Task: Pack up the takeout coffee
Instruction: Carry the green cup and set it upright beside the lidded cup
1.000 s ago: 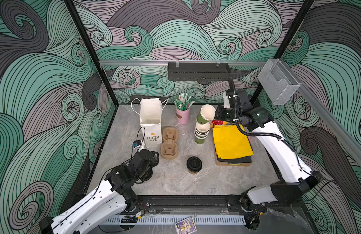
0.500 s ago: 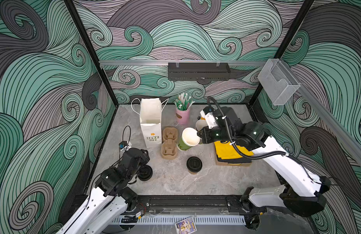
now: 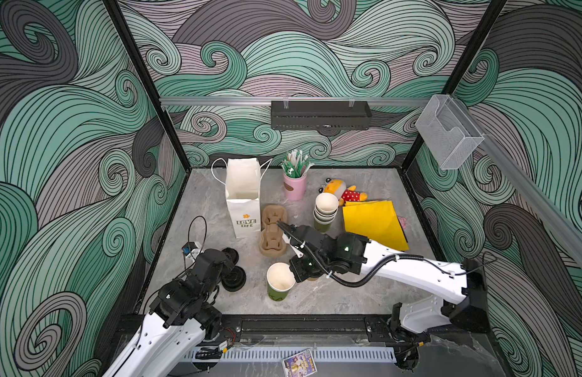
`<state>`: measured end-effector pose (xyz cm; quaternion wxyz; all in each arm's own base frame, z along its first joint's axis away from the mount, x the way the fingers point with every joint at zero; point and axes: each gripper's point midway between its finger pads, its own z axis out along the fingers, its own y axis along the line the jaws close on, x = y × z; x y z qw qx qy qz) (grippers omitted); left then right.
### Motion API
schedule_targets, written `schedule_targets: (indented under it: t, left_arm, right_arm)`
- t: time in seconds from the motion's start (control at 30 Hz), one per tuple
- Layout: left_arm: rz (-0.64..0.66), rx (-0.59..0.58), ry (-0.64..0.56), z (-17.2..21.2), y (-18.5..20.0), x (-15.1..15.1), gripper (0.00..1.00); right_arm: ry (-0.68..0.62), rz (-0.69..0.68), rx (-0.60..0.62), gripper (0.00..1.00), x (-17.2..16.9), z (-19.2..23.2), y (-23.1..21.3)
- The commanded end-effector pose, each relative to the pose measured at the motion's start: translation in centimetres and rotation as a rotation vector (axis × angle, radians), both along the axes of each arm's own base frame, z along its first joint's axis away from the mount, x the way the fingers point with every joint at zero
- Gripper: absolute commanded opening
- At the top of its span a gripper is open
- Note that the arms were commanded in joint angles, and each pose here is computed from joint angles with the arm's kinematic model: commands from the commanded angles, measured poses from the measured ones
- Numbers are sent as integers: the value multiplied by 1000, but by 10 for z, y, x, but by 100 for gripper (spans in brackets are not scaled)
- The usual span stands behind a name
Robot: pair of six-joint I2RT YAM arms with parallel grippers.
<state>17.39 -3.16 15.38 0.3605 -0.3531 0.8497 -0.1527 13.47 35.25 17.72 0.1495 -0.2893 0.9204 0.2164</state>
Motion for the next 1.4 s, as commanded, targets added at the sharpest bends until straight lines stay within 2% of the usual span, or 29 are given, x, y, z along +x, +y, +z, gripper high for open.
schedule_targets:
  t: [0.0,0.4,0.83,0.97,1.37]
  left_arm:
    - [44,7,29,-8,10,-10,56]
    - [32,-17,52,-19,6,-13,56]
    - [23,-5,58,-20,6,-13,56]
    - [18,-1,67,-23,5,-13,57]
    - [-5,-1,75,-23,1,-11,56]
  right_arm:
    - [-47,-61,-28,0,12,-11,4]
    - [-107,-174,-112,0,34,-37,0]
    - [-125,-178,-149,0,39,-53,2]
    - [-114,-173,-157,8,37,-57,1]
    - [-109,-162,-147,16,34,-52,2]
